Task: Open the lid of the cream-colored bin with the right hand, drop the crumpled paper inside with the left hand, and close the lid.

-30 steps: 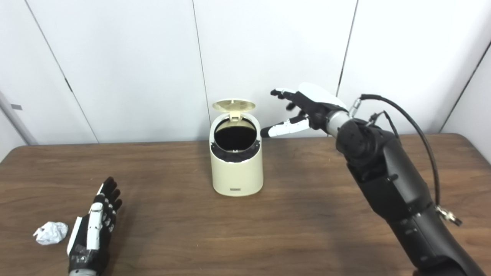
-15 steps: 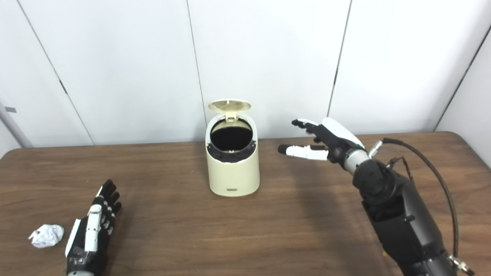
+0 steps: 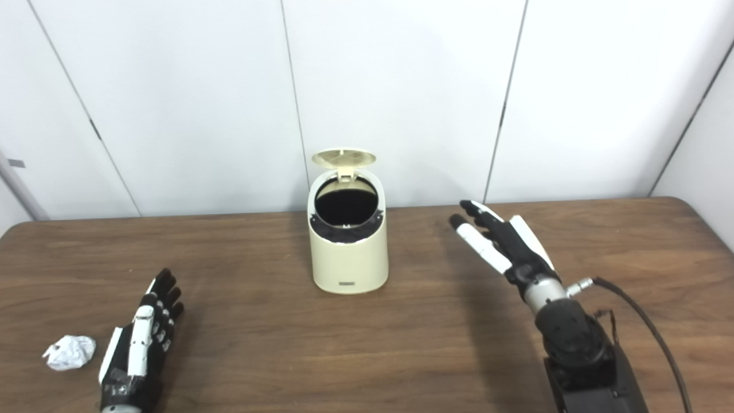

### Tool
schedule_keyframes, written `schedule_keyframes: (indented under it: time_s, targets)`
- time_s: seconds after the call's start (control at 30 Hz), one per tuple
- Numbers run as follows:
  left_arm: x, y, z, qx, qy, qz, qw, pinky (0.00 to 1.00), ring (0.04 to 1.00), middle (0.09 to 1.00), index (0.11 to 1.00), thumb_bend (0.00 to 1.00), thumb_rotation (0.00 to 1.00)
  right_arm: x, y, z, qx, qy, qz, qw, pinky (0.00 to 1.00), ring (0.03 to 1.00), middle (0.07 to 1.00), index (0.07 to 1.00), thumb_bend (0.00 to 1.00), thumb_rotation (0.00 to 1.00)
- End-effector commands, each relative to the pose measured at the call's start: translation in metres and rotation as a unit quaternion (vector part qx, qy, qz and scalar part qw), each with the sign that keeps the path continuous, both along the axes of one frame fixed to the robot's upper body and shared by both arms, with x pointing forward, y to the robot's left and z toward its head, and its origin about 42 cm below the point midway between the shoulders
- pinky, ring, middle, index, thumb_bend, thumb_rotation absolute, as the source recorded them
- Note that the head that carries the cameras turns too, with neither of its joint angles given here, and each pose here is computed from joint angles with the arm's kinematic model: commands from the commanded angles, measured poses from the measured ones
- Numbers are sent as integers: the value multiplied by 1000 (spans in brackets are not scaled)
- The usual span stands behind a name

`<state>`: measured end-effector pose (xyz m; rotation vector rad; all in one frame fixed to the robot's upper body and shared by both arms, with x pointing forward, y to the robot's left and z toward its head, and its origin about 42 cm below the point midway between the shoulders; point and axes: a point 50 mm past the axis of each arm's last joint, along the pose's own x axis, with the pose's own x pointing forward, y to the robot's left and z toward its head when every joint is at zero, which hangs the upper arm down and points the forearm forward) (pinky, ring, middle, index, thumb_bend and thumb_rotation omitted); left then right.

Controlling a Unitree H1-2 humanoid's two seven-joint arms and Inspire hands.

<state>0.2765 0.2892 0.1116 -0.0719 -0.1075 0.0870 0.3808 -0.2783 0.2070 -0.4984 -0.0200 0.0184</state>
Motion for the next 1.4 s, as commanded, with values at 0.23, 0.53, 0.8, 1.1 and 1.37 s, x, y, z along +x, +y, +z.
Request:
schedule_keyframes:
  time_s: [0.23,0.53,0.8,1.1,1.37]
  targets:
    - [-5,-2,-9,-9,14,0,1000,1000,1000,1000,1000,393,969,-4,2,-4,93,-45,8,995,995,965,960,925,534,1000]
    - [-5,-1,-8,-8,14,2,1000,1000,1000,1000,1000,417,953,-15,-4,-23,174,-19,2,985,1000,999,996,967,533,1000]
    - [-6,-2,-7,-10,13,1,1000,1000,1000,1000,1000,446,934,-18,-9,-41,232,-19,0,972,1000,1000,1000,1000,554,1000]
    - [-5,-4,-8,-14,10,0,1000,1000,1000,1000,999,436,936,-21,-9,-46,246,-52,-4,968,1000,1000,1000,1000,580,1000]
    - [-6,-11,-8,-9,7,-3,1000,1000,1000,1000,1000,409,973,-20,-17,-52,241,-63,-6,968,1000,1000,1000,1000,577,1000]
